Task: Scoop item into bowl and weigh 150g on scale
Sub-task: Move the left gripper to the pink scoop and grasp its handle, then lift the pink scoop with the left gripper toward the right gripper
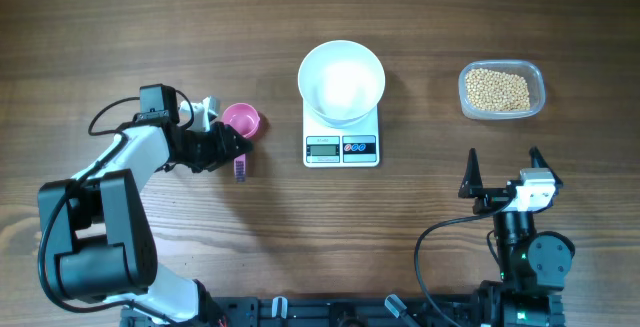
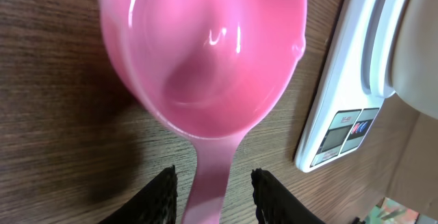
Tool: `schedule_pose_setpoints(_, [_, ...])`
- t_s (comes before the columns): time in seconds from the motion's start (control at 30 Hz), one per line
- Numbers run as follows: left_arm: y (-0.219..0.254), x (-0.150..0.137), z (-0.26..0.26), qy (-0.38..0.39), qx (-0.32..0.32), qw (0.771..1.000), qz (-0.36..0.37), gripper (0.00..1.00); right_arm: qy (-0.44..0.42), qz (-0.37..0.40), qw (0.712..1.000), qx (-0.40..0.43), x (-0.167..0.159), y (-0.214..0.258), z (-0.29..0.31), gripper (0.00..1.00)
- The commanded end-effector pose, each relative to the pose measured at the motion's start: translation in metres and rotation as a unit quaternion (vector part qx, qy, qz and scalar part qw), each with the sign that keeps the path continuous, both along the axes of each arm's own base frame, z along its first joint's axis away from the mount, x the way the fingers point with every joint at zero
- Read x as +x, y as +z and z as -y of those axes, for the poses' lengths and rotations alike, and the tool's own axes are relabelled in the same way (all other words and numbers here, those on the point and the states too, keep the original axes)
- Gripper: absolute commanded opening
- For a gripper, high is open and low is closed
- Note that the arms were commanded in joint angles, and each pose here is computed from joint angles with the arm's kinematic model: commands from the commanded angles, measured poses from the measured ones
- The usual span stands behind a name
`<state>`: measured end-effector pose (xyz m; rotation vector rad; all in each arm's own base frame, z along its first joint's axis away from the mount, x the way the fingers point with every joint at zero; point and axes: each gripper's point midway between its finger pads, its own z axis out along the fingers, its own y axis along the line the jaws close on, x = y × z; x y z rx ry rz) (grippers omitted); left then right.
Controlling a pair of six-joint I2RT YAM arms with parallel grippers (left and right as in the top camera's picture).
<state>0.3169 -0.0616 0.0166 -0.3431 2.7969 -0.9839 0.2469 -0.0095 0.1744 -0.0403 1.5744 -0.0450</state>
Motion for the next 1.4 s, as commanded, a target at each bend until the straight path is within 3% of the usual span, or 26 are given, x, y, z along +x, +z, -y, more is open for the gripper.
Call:
schedule_pose_setpoints(0.0, [-0.002,0.005,-0.001,-0.003,0.006,1.0,0.005,0.33,0.008,0.005,1.0,-0.008,0.0,0.002,-0.003,1.0])
schedule_pose_setpoints(0.3, [0.0,0.009,-0.001,-0.002,0.002,1.0,0.015,0.04,0.008,0.005,1.0,-0.008,0.0,0.002,-0.003,1.0])
schedule_pose_setpoints(0.47, [0.019,0.012,0.016,-0.015,-0.063,0.997,0.033,0.04,0.008,0.005,1.0,-0.008,0.0,0.002,-0.003,1.0])
schedule_pose_setpoints(0.6, [0.068,0.015,0.038,-0.042,-0.158,0.983,0.084,0.04,0.008,0.005,1.0,-0.008,0.0,0.002,-0.003,1.0])
schedule_pose_setpoints(0.73, [0.147,0.013,0.056,-0.091,-0.254,0.947,0.174,0.04,0.008,0.005,1.0,-0.008,0.0,0.002,-0.003,1.0])
schedule_pose_setpoints(0.83, [0.22,-0.008,0.067,-0.161,-0.322,0.891,0.277,0.04,0.008,0.005,1.0,-0.008,0.0,0.002,-0.003,1.0])
schedule_pose_setpoints(0.97, [0.249,-0.016,0.07,-0.169,-0.313,0.884,0.303,0.04,0.008,0.005,1.0,-0.008,0.0,0.002,-0.003,1.0])
schedule_pose_setpoints(1.1, [0.265,-0.004,0.074,-0.111,-0.293,0.909,0.276,0.04,0.008,0.01,1.0,-0.008,0.0,0.005,-0.003,1.0])
schedule_pose_setpoints(1.17, [0.274,-0.002,0.08,-0.11,-0.289,0.907,0.287,0.04,0.053,0.02,0.998,0.03,-0.001,0.01,-0.018,1.0])
schedule_pose_setpoints(1.27, [0.281,0.003,0.094,-0.111,-0.282,0.904,0.302,0.04,0.182,0.001,0.969,0.166,-0.012,0.015,-0.061,1.0])
schedule_pose_setpoints(1.37, [0.278,0.012,0.107,-0.081,-0.27,0.915,0.288,0.04,0.188,-0.017,0.937,0.292,-0.013,0.019,-0.063,1.0])
